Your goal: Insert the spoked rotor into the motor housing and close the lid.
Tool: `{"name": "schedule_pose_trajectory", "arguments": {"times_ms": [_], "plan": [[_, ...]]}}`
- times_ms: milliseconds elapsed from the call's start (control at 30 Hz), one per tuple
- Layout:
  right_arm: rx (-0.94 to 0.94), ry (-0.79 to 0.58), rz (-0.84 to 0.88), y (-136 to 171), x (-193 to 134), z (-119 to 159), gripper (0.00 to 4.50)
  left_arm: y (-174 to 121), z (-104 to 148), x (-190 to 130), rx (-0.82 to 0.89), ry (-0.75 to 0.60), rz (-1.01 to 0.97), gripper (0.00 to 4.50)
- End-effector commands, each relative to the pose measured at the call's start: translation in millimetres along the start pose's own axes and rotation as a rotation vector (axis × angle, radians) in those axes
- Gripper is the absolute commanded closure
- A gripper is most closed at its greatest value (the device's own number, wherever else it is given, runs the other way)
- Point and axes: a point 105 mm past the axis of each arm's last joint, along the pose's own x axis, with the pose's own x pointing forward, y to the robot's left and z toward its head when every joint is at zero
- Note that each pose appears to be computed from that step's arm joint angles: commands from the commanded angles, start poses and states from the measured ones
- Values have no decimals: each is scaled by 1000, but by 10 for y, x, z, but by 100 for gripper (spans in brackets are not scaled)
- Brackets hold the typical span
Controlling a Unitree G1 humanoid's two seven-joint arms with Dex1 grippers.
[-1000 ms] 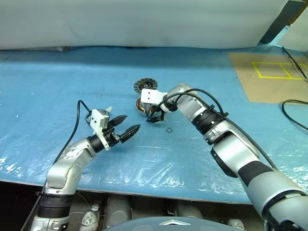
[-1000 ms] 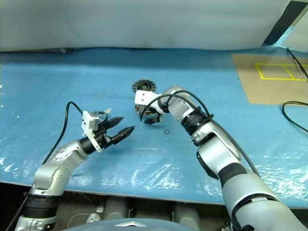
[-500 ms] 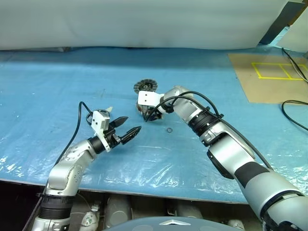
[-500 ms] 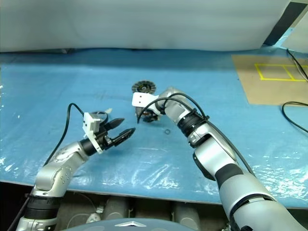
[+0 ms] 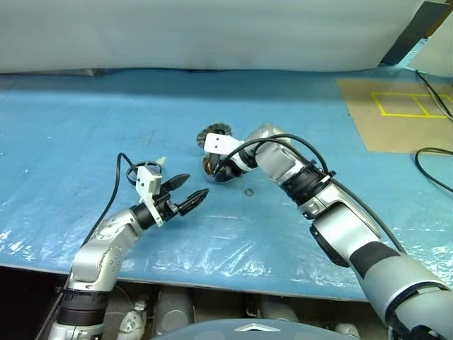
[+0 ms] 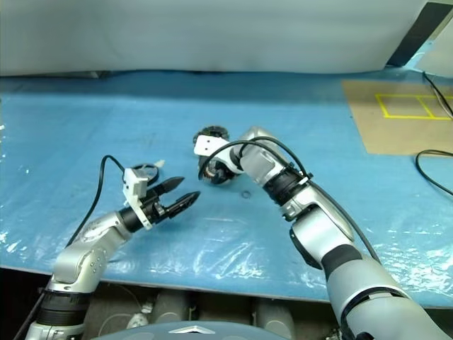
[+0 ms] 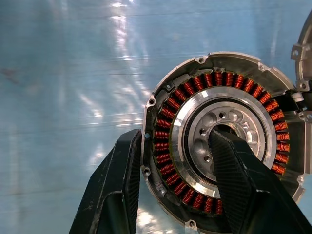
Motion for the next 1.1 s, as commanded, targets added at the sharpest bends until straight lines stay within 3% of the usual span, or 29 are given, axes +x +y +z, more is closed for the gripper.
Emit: {"name": "schedule_pose_trajectory", "arguments": {"times_ms": [33,433,533,600,1100], "plan": [[45,-9,85,273,-54,108,254,-18,132,-43,30,-39,-20,0],[198,52,147,627,177,42,254,-10,150,-24,24,-23,-27,0],[208,60,144,601,173,17,172,-15,156,-20,25,-20,-30,0],[215,54,172,591,96,28,111,-11,167,-17,26,-20,-31,0],[292,-180,154,405,-751,374,111,-37,236,44,30,-11,-64,0]]}}
